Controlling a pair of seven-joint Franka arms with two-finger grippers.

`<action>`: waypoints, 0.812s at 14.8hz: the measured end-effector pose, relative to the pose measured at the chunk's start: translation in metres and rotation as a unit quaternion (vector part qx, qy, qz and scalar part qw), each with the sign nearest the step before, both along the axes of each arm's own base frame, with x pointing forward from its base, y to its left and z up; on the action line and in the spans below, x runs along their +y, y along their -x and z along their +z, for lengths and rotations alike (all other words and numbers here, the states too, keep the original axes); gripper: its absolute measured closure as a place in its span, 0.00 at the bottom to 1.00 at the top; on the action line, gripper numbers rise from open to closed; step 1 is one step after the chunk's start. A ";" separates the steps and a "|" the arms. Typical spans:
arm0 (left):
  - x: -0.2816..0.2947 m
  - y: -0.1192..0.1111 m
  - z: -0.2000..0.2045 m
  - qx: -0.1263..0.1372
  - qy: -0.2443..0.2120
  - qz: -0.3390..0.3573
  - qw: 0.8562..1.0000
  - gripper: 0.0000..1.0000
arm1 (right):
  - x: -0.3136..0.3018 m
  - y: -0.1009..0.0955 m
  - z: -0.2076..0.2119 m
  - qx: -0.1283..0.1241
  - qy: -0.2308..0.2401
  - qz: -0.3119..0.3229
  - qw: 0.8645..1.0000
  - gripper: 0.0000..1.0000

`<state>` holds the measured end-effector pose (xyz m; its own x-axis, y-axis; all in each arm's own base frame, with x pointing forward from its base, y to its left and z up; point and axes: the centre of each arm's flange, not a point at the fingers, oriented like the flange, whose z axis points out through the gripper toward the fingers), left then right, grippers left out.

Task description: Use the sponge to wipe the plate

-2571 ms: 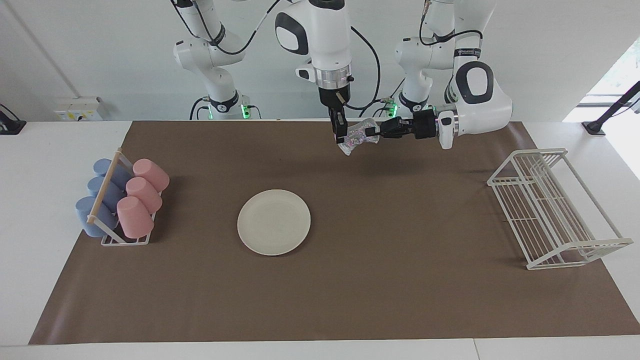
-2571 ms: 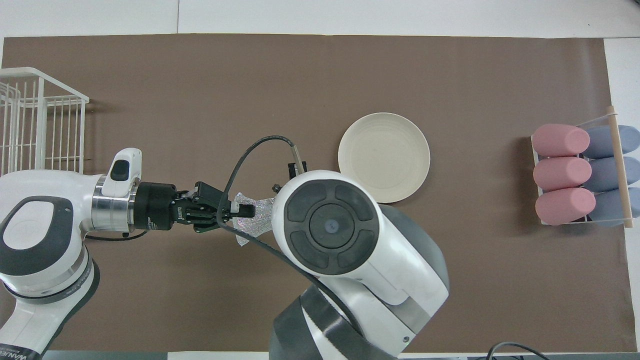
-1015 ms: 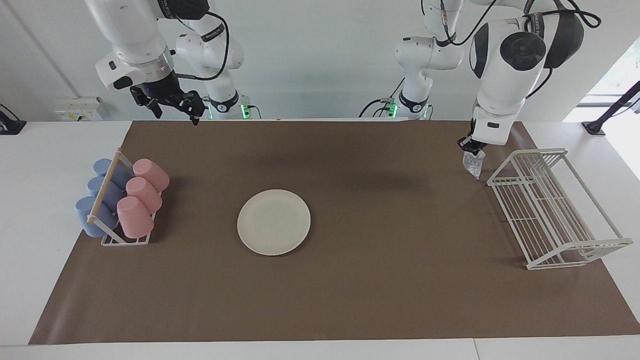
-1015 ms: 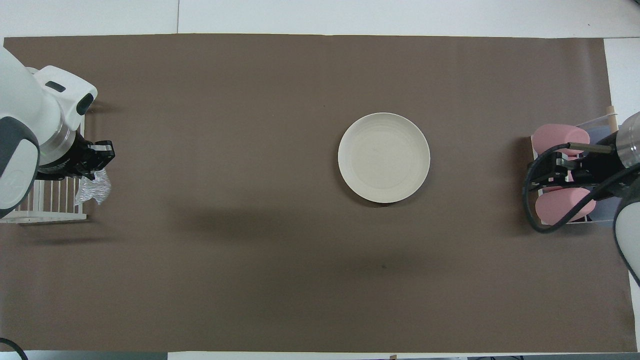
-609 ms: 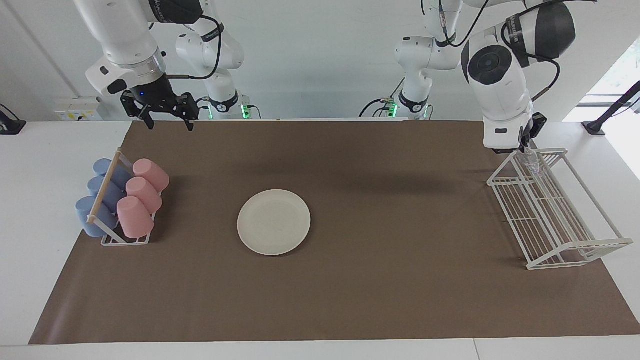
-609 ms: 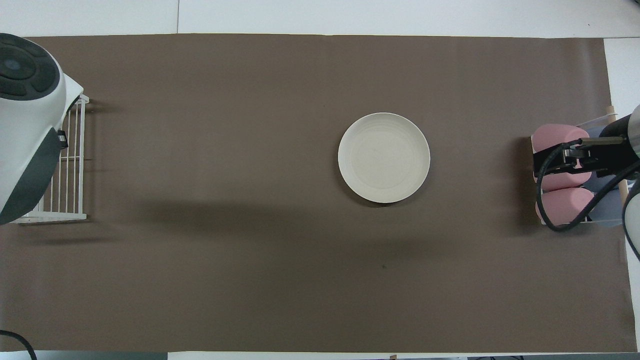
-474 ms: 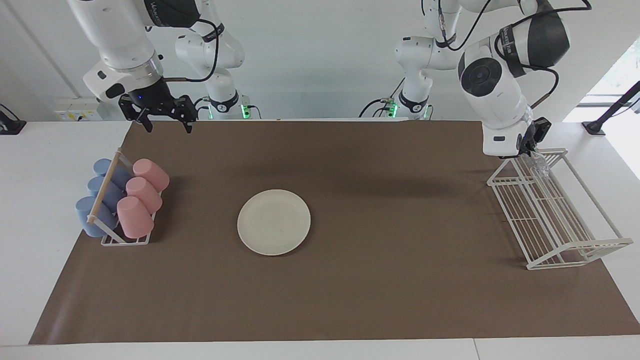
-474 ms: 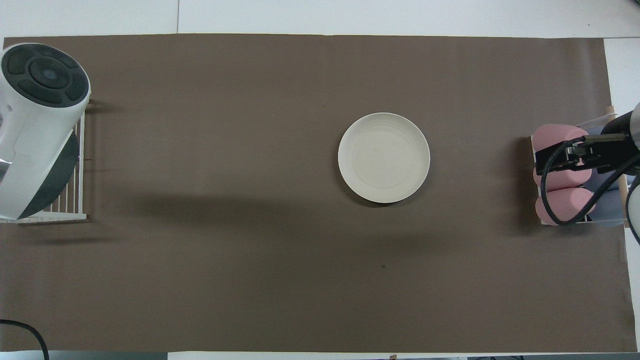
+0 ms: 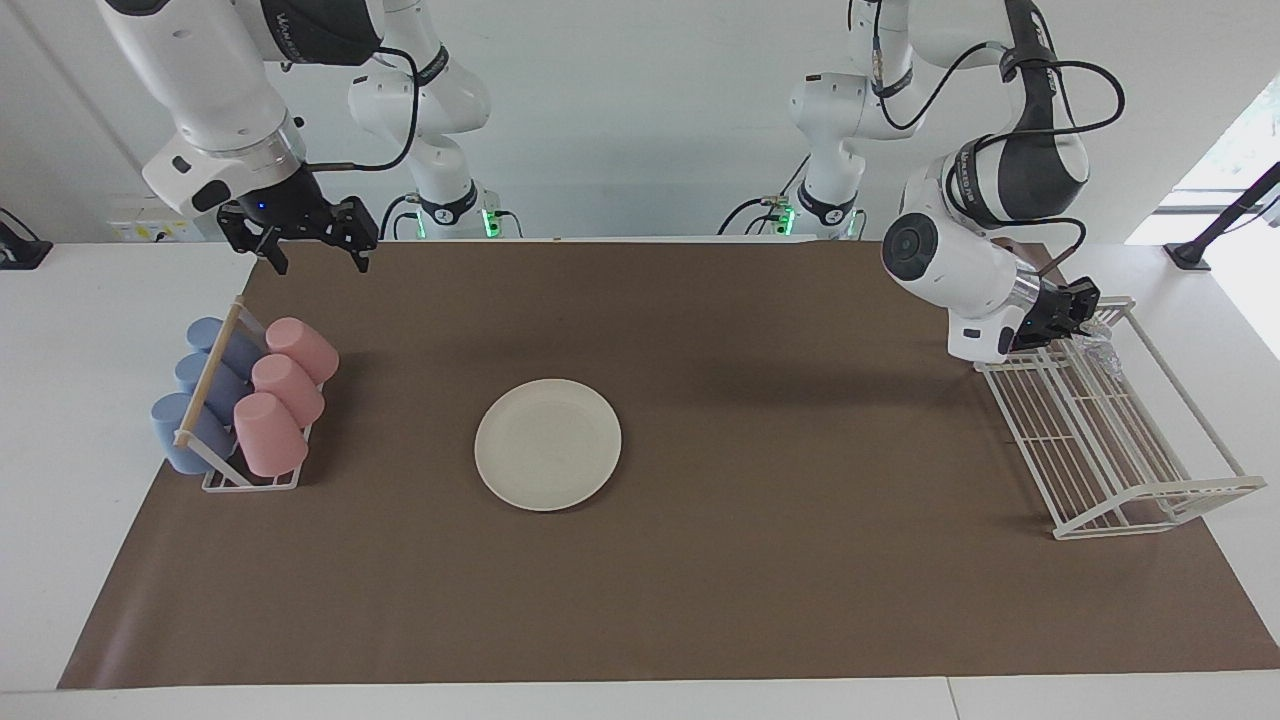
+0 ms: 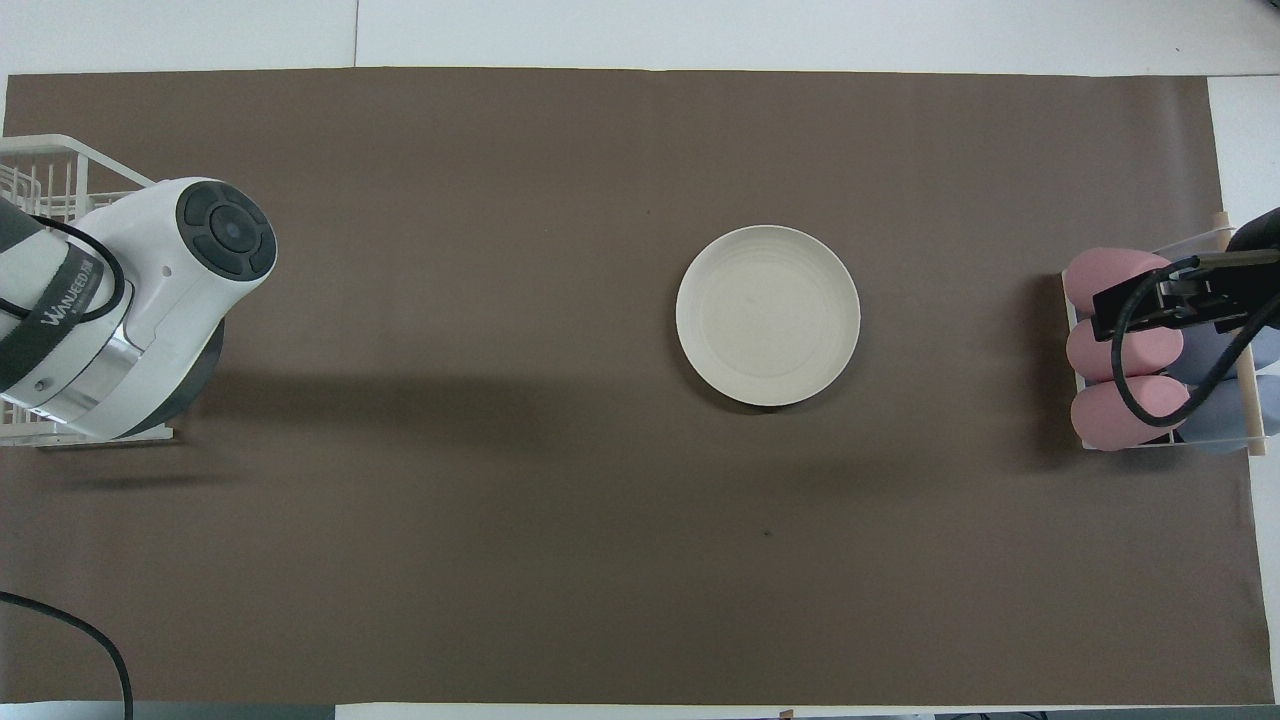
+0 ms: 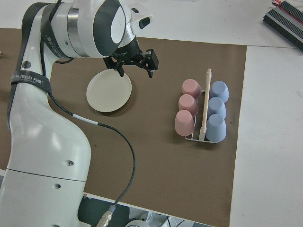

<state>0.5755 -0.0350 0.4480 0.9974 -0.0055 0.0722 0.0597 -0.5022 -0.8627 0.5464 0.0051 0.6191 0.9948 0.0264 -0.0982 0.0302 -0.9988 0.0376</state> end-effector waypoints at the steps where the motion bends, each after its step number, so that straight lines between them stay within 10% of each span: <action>1: 0.002 0.000 -0.010 -0.006 0.001 0.004 1.000 0.95 | -0.004 0.000 0.000 0.001 0.000 -0.003 1.000 0.00; 12: -0.005 -0.003 -0.049 -0.036 0.014 0.009 0.999 0.95 | -0.029 0.003 -0.014 0.002 -0.012 -0.019 1.000 0.00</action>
